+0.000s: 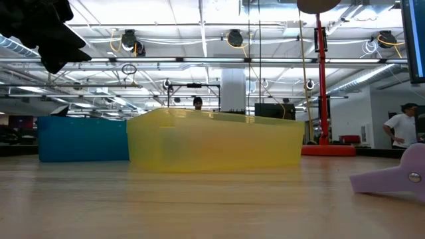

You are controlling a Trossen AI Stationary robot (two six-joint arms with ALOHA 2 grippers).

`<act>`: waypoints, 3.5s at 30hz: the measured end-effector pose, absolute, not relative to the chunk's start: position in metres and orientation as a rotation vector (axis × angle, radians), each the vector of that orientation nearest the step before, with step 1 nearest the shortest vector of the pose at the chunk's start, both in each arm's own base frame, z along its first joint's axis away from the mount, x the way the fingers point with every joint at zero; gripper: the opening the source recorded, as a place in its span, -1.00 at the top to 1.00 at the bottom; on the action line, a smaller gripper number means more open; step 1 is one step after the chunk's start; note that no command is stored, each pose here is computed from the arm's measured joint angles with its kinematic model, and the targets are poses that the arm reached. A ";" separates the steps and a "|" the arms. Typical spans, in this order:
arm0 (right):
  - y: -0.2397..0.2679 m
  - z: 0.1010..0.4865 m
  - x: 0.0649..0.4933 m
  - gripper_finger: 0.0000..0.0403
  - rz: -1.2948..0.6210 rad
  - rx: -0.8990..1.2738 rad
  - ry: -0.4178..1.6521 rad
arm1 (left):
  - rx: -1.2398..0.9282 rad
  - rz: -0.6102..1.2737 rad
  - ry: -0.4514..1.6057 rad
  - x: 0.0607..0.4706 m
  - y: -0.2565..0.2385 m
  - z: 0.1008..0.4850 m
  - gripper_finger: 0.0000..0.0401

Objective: Pick and place Stapler, Stapler remover, tape
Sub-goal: Put the blue tape into the blue bin

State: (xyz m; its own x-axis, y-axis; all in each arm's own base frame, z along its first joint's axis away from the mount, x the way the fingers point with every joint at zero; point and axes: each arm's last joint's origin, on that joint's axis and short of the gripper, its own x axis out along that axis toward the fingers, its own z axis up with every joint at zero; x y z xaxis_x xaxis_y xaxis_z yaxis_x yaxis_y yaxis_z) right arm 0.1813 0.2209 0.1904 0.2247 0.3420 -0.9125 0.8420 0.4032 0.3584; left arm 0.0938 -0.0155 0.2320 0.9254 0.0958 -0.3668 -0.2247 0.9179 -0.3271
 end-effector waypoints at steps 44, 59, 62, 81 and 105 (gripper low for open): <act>0.222 0.190 0.183 -0.07 -0.364 1.087 1.333 | -0.349 0.164 0.356 0.094 -0.016 0.232 0.21; 0.213 0.162 0.176 -0.08 -0.385 1.145 1.335 | -0.350 0.164 0.355 0.094 -0.015 0.232 0.21; 0.214 0.161 0.176 -0.08 -0.370 1.156 1.330 | -0.350 0.164 0.355 0.094 -0.016 0.232 0.21; 0.221 0.141 0.178 -0.08 -0.318 1.076 1.453 | -0.350 0.165 0.354 0.094 -0.015 0.232 0.21; 0.212 0.129 0.176 0.12 -0.499 1.009 1.416 | -0.362 0.225 0.334 0.094 -0.014 0.232 0.21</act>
